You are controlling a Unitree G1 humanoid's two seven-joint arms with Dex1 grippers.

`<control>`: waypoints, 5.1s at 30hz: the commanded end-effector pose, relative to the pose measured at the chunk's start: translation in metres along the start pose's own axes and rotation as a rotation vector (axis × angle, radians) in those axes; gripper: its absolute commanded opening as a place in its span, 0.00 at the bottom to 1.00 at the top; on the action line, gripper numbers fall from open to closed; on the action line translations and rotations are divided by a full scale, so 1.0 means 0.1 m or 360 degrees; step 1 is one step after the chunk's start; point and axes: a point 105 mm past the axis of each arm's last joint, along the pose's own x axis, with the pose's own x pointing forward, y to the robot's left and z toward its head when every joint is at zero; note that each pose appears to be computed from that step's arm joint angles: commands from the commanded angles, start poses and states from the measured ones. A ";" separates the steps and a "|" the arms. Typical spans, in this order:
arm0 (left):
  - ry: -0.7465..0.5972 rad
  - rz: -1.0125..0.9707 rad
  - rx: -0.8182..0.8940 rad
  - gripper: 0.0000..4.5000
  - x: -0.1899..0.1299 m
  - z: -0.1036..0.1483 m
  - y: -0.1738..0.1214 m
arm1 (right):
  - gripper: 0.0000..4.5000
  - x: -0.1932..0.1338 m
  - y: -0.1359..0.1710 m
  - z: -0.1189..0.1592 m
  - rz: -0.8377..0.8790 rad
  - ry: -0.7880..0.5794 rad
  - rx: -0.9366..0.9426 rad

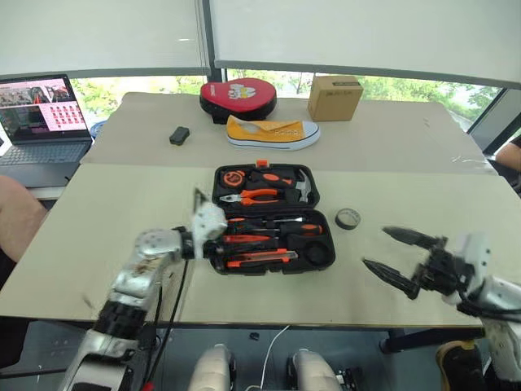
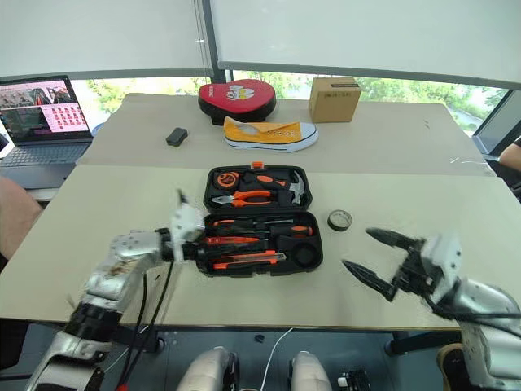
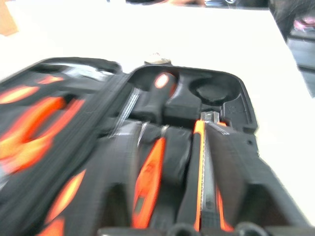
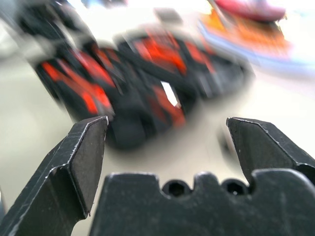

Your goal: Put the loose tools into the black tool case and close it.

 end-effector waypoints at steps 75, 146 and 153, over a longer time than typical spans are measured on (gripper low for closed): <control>-0.0121 -0.0034 0.0119 1.00 -0.37 0.02 -0.33 | 0.82 1.31 0.49 0.91 0.1368 0.0889 -0.0415; 0.0295 0.0560 -0.0259 0.14 0.08 -0.46 0.58 | 0.01 2.12 -0.30 0.58 0.0527 0.0215 -0.0520; 0.0243 0.0334 -0.0241 0.14 0.16 -0.42 0.34 | 0.01 1.96 -0.02 0.53 0.0714 0.0191 -0.0489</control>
